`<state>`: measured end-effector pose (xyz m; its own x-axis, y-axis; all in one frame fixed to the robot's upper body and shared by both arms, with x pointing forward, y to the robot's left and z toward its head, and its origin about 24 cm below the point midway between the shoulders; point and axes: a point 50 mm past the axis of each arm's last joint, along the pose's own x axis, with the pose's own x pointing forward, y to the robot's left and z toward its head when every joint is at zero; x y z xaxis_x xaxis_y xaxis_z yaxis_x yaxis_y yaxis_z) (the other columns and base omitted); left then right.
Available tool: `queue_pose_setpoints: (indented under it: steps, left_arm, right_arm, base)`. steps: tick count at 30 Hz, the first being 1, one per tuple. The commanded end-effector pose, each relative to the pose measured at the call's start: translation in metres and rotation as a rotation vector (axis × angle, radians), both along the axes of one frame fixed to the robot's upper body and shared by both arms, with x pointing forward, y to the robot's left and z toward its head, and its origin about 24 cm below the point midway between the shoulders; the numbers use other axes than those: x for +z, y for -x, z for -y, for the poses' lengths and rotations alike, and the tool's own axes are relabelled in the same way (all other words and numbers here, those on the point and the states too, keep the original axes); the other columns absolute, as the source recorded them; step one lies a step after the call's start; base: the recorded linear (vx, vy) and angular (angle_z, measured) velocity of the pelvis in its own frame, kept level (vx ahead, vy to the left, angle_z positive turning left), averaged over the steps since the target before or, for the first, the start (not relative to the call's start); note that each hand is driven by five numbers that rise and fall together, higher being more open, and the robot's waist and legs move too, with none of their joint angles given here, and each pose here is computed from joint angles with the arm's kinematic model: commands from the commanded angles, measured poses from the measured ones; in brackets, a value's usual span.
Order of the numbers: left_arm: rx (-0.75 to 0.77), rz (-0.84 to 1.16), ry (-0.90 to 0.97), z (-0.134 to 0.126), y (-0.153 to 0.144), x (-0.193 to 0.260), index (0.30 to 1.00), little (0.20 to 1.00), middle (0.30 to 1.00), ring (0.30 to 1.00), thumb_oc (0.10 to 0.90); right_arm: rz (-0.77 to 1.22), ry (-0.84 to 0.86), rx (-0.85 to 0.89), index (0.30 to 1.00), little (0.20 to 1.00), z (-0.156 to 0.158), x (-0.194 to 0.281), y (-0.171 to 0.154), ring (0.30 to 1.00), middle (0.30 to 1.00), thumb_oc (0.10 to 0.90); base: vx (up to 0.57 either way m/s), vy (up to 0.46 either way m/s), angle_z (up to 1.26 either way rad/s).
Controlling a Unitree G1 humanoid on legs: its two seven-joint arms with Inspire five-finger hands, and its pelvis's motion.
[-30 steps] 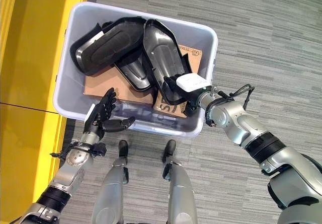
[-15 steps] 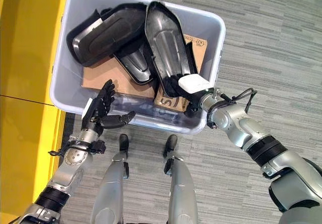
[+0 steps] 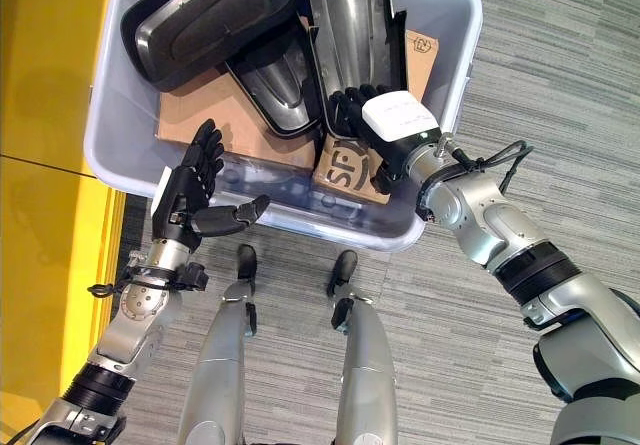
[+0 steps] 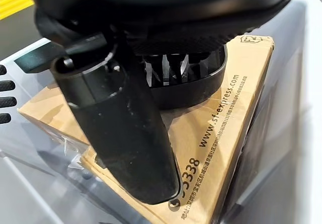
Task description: Move parts from the plastic box to the shelf.
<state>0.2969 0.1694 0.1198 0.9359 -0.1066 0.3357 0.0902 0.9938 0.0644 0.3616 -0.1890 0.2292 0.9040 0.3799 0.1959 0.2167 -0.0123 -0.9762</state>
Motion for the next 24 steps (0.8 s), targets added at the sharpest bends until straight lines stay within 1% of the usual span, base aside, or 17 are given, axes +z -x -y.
queue_pose_setpoints:
  steps: [1, 5, 24]
  left_arm:
    - [0.094, -0.125, -0.010, -0.018, 0.009, -0.030, 1.000, 1.000, 1.000, 1.000, 0.900]
    - [0.089, -0.123, -0.007, -0.017, 0.008, -0.029, 1.000, 1.000, 1.000, 1.000, 0.900]
    - [0.076, -0.144, -0.011, -0.020, 0.008, -0.033, 1.000, 1.000, 1.000, 1.000, 0.900]
  right_arm:
    - [-0.040, 0.074, -0.079, 0.300, 0.300, 0.020, -0.003, 0.000, 0.300, 0.300, 0.400]
    - [-0.069, 0.090, -0.065, 0.300, 0.300, 0.019, -0.011, 0.003, 0.300, 0.300, 0.400]
    - [-0.120, 0.039, -0.018, 0.300, 0.300, 0.018, -0.021, 0.011, 0.300, 0.300, 0.400]
  base:
    - [0.02, 0.008, 0.14]
    - [0.00, 0.007, 0.04]
    - [0.00, 0.000, 0.00]
